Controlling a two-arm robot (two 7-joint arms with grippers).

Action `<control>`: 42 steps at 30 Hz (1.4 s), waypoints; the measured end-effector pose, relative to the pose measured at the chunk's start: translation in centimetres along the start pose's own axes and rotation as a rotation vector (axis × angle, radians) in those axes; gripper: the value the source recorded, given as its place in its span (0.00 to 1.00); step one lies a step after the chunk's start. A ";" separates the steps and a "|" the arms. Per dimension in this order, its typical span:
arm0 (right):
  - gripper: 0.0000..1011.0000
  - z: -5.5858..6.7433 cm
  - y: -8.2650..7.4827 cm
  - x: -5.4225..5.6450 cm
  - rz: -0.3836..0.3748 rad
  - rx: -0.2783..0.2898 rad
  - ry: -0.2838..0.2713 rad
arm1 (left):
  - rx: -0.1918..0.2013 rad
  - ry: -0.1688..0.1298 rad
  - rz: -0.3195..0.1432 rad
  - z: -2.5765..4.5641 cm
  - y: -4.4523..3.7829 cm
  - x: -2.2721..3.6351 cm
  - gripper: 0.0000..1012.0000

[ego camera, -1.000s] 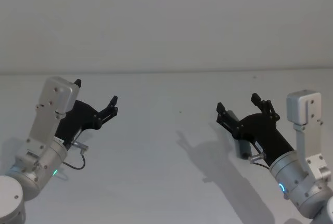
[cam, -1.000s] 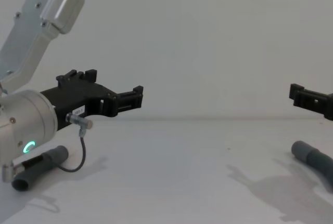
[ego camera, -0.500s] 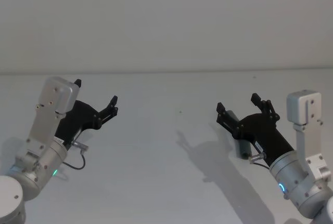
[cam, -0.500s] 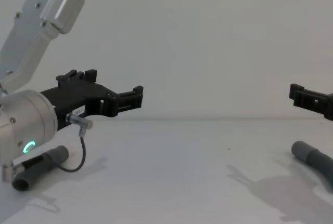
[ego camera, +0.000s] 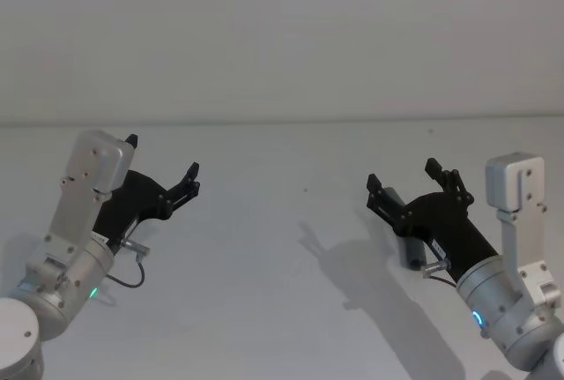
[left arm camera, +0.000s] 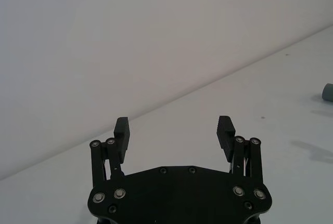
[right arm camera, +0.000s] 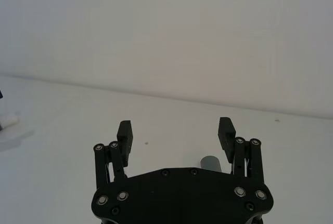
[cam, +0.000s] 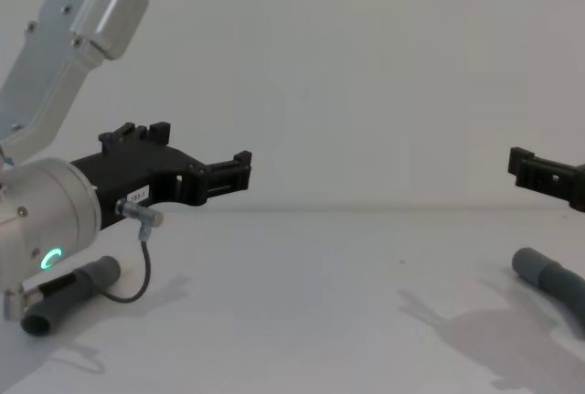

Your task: Use both hands to pick up one end of the pipe from the table, align the ends, and insert them.

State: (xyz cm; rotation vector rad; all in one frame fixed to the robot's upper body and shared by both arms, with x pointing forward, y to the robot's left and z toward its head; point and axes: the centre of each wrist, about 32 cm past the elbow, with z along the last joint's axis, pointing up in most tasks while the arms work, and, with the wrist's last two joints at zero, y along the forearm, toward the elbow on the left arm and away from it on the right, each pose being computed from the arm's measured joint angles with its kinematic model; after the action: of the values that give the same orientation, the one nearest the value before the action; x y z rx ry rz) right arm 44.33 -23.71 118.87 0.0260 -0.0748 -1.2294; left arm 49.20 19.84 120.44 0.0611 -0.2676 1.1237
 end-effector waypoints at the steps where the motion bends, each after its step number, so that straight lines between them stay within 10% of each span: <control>1: 0.99 0.0 0.0 0.0 0.000 0.000 0.000 | 0.000 0.000 0.000 0.00 0.00 0.00 0.99; 42: 0.99 0.0 0.0 0.0 0.000 0.000 0.000 | 0.000 0.000 0.000 0.00 0.00 0.00 0.99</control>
State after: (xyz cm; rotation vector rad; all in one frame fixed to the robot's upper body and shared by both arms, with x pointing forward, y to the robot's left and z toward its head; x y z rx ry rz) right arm 44.33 -23.71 118.87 0.0260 -0.0748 -1.2294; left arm 49.20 19.84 120.44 0.0612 -0.2676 1.1237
